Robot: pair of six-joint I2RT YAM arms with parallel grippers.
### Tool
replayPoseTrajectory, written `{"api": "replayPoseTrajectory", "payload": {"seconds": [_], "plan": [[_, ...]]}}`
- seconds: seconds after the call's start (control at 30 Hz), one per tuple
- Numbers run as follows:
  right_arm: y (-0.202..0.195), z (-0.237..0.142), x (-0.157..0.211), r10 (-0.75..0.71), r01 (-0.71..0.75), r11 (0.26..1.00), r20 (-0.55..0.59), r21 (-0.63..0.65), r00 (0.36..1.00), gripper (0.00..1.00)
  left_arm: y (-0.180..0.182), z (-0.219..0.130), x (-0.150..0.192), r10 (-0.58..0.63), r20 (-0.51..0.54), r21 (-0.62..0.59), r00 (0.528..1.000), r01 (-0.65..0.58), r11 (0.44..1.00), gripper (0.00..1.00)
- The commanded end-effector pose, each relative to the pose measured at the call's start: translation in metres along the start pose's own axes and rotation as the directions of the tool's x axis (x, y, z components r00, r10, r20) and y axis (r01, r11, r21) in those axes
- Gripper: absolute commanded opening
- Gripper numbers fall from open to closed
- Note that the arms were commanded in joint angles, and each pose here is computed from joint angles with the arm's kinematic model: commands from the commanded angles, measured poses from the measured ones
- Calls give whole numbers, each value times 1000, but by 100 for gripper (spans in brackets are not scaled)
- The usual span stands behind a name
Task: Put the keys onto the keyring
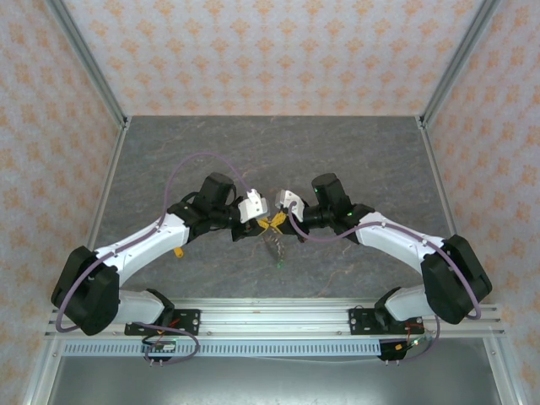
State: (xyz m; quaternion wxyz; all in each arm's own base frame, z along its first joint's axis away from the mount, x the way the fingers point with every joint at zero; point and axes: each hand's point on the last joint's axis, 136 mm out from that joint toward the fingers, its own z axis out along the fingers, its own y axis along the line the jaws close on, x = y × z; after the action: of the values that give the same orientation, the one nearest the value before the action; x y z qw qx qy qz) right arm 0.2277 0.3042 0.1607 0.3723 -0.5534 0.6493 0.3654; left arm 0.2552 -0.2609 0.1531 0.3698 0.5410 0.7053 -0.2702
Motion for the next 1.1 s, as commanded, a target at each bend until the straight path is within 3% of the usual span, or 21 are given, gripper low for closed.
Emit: {"api": "replayPoseTrajectory", "payload": {"seconds": [0.0, 0.23, 0.4, 0.77, 0.9, 1.07], "plan": [[2, -4, -16, -57, 57, 998, 40, -1, 998, 0, 2, -7, -11, 37, 14, -34, 999, -37, 999, 21], [2, -3, -18, -54, 54, 999, 46, -6, 998, 0, 3, -7, -14, 42, 8, -22, 999, -42, 999, 20], [3, -3, -20, -50, 51, 999, 59, -15, 997, 0, 2, -4, -15, 38, 12, 1, 999, -38, 999, 13], [2, -1, -25, -36, 38, 999, 94, -19, 995, 0, -7, 2, -14, 25, 13, 74, 1000, -26, 997, 15], [2, -1, -24, -38, 40, 999, 91, -16, 995, 0, -6, 1, -15, 30, 13, 71, 999, -31, 997, 0], [-1, -1, -15, -39, 38, 999, 56, 14, 998, 2, -3, 0, -13, 30, 11, 42, 999, -30, 999, 0]]}}
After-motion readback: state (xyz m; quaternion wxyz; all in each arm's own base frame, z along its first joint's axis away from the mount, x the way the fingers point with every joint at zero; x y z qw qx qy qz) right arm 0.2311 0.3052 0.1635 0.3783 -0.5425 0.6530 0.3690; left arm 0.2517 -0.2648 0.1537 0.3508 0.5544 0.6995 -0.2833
